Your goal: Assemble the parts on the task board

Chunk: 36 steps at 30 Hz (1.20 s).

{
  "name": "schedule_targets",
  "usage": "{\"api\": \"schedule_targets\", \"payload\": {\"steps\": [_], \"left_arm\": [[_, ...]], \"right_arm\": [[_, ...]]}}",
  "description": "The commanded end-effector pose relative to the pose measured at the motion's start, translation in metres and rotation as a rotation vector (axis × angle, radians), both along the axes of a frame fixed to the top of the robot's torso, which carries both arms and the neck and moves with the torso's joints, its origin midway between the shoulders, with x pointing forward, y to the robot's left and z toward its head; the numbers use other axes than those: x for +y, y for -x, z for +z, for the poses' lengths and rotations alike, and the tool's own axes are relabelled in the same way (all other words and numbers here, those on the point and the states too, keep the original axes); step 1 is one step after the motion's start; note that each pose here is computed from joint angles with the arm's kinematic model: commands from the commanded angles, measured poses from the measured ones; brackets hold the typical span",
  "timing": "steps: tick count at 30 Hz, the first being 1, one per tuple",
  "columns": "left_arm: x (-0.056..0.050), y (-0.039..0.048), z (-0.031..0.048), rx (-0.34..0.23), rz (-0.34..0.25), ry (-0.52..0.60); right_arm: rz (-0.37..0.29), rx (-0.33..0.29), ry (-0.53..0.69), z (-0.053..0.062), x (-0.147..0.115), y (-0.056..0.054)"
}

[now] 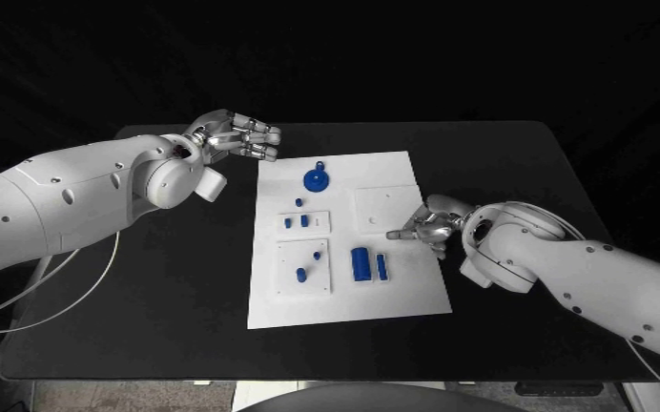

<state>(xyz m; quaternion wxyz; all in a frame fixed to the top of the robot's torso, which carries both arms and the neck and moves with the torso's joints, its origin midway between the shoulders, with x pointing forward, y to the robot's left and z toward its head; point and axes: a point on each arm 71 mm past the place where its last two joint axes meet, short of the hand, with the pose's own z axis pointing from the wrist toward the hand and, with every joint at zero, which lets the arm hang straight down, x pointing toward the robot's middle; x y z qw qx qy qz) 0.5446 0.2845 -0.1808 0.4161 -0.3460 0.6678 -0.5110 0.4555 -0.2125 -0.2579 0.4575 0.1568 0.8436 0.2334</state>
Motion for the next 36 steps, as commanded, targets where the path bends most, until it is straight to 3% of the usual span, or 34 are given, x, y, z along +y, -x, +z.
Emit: {"api": "schedule_targets", "payload": {"steps": [1,6,11,15,20,27,28,32,36], "left_arm": [[0.001,-0.0034,0.0048,-0.058,0.052,0.038],[0.001,-0.0091,0.0064,-0.081,0.12,0.055],[-0.002,-0.0174,0.0105,-0.098,0.156,0.097],[-0.007,-0.0228,0.0131,-0.112,0.154,0.12],[-0.012,-0.0291,0.0145,-0.122,0.174,0.153],[-0.019,-0.0352,0.0146,-0.128,0.191,0.181],[-0.019,-0.0335,0.0116,-0.105,0.167,0.13],[-0.022,-0.0303,0.0084,-0.105,0.175,0.137],[-0.03,-0.0216,0.0004,-0.105,0.194,0.152]], "right_arm": [[0.013,-0.113,-0.236,0.014,-0.005,-0.019],[-0.049,-0.151,-0.422,0.025,-0.025,-0.053],[-0.172,-0.183,-0.611,0.032,-0.046,-0.091],[-0.25,-0.198,-0.737,0.034,-0.056,-0.107],[-0.293,-0.219,-0.844,0.033,-0.059,-0.117],[-0.293,-0.237,-0.903,0.035,-0.055,-0.123],[-0.315,-0.215,-0.799,0.03,-0.058,-0.122],[-0.315,-0.225,-0.809,0.032,-0.055,-0.12],[-0.317,-0.248,-0.833,0.035,-0.048,-0.115]]}}
